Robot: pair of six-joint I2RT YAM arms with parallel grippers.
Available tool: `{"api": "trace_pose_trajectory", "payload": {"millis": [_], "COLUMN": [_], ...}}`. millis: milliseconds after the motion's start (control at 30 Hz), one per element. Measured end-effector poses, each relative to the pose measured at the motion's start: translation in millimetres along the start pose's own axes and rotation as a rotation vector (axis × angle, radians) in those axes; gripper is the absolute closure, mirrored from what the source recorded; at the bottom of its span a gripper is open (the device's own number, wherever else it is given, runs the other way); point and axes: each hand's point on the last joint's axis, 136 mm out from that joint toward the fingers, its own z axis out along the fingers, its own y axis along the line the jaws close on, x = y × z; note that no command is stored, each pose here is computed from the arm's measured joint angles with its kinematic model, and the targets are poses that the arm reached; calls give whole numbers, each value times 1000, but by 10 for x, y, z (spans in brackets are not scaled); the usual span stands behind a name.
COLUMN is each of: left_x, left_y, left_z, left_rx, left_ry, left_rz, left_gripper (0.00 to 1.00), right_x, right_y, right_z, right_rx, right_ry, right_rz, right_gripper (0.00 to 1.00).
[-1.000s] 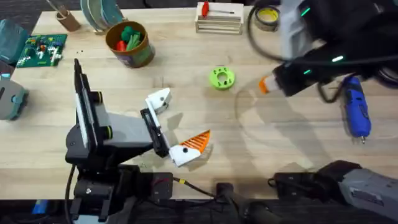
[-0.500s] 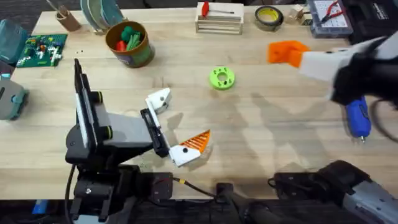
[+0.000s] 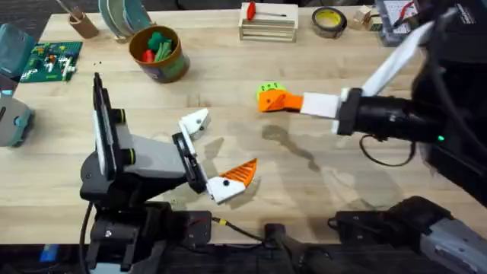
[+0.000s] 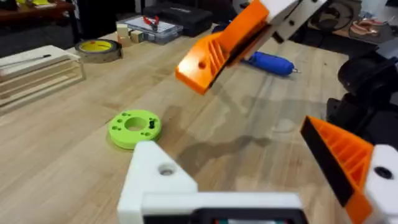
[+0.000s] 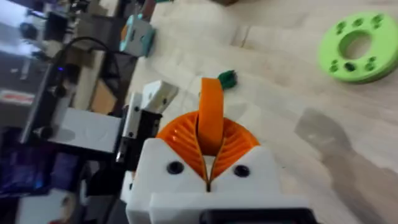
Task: Pick up the gripper from the table and insert it into the empty holder that is missing its gripper. Then pick up a screw, insert it into the mounting hole, and use the screwdriver to tighten it. Finally, clean up the table by picking up the vegetable and placing it into the bucket.
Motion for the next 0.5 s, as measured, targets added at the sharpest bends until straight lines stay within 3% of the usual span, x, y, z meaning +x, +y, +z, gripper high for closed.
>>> {"api": "trace_pose_trajectory", "payload": {"millis": [500], "left_x": [6], "left_y": [-34], "left_z": [0], "left_rx": [20], "left_ry": [2], "left_rz": [-25], "left_gripper": [8], "right_x": [181], "right_y": [230], "right_z": [589], "right_rx": [-348], "right_ry": [305], "right_rz": [227], "right_gripper": [994]}}
